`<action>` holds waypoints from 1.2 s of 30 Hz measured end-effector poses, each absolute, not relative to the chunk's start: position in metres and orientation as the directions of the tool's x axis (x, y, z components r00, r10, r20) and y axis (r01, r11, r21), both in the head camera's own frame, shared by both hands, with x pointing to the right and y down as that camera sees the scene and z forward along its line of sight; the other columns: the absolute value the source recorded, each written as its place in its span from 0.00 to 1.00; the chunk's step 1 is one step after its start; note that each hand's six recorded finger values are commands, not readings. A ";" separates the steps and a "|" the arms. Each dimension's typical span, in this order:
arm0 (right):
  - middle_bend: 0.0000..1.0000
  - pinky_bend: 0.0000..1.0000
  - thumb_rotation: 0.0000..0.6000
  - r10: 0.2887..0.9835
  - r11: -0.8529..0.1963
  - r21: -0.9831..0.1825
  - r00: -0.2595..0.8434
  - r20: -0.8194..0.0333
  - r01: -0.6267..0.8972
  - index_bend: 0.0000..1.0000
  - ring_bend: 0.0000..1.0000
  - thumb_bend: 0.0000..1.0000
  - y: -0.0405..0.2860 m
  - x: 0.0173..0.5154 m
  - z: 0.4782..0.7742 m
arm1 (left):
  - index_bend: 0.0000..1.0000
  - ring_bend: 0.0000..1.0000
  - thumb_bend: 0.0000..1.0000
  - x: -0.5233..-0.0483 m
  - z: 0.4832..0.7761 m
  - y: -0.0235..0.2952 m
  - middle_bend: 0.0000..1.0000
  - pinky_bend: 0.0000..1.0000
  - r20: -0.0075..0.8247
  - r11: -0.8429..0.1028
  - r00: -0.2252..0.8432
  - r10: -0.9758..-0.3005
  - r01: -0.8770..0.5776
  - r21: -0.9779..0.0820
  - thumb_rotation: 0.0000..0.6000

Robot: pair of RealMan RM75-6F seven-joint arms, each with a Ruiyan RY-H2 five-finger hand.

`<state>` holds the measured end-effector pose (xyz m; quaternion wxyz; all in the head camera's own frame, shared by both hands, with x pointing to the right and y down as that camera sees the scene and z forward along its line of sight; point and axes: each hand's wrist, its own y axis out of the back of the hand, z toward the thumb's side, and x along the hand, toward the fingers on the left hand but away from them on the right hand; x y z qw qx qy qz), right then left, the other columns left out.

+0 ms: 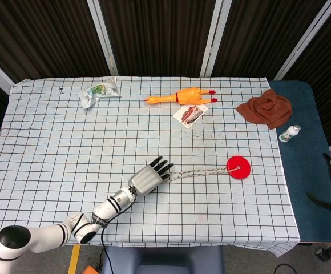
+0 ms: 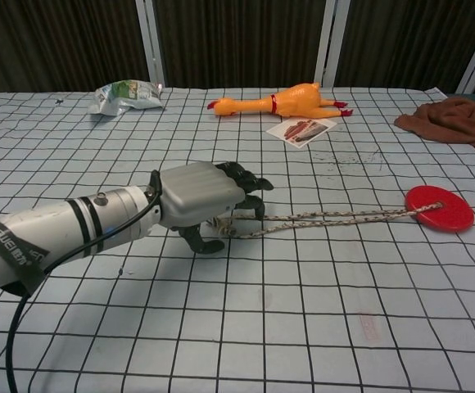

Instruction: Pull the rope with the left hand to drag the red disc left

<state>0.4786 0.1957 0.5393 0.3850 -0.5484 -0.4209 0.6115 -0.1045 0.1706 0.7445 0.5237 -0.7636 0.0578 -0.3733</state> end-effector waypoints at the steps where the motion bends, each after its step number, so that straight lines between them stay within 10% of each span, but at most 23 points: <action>1: 0.00 0.00 1.00 0.932 -0.350 -0.937 -0.103 -0.348 -0.009 0.00 0.00 0.25 0.196 0.479 0.540 | 0.27 0.00 0.41 -0.104 0.745 0.171 0.00 0.01 0.511 -0.443 0.714 -0.480 0.305 -0.843 1.00; 36: 0.00 0.00 1.00 0.923 -0.369 -0.929 -0.124 -0.365 -0.017 0.00 0.00 0.25 0.195 0.482 0.544 | 0.63 0.00 0.52 -0.110 0.759 0.167 0.00 0.06 0.482 -0.392 0.713 -0.510 0.306 -0.867 1.00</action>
